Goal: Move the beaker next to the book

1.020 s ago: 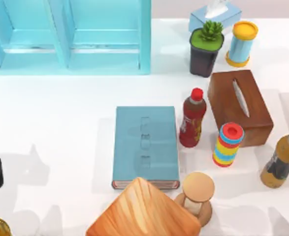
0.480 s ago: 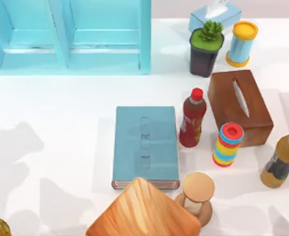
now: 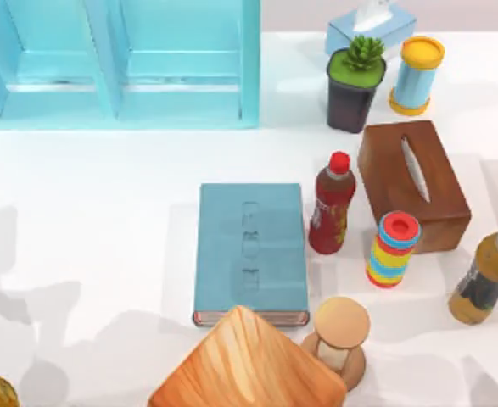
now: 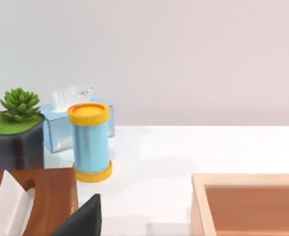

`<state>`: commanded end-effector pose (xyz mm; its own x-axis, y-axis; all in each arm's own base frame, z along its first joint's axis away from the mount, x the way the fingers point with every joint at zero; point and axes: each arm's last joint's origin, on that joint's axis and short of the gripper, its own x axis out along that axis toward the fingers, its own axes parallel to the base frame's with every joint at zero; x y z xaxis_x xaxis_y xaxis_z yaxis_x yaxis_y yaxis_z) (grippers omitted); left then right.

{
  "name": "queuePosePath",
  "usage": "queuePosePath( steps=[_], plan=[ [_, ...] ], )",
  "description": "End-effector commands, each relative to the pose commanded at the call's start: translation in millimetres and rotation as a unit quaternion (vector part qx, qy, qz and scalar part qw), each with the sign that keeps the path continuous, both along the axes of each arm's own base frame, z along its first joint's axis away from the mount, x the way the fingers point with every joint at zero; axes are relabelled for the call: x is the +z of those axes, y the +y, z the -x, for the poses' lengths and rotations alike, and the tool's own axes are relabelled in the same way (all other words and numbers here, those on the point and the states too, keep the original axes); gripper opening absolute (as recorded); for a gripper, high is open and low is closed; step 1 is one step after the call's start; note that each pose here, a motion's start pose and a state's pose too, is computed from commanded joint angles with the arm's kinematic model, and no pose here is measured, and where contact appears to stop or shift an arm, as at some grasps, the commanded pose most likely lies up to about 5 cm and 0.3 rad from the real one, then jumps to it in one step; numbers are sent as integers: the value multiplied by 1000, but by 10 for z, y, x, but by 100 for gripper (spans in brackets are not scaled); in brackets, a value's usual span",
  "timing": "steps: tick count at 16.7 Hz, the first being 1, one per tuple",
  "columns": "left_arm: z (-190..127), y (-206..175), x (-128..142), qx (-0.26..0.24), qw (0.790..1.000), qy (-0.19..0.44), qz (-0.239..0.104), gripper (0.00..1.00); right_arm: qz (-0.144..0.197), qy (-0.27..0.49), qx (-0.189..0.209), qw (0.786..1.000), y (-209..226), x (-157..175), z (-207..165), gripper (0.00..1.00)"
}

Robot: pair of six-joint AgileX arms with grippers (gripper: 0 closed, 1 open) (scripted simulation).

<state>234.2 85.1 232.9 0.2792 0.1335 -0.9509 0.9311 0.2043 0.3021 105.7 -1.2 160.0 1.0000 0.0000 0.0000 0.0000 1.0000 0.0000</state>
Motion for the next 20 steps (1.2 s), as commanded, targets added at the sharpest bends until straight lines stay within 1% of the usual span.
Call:
queuePosePath(
  steps=[2,4,8,13,20],
  plan=[
    [-42,227,-7,-36,998,50,0,100,0,0,0,1000,0,0,0,100],
    [-44,443,-11,-65,994,88,8,100,0,0,0,1000,0,0,0,100],
    [44,805,3,-102,986,130,29,100,0,0,0,1000,0,0,0,100],
    [203,1075,46,-120,981,147,48,100,0,0,0,1000,0,0,0,100],
    [220,1086,54,-123,980,147,48,100,0,0,0,1000,0,0,0,100]
  ],
)
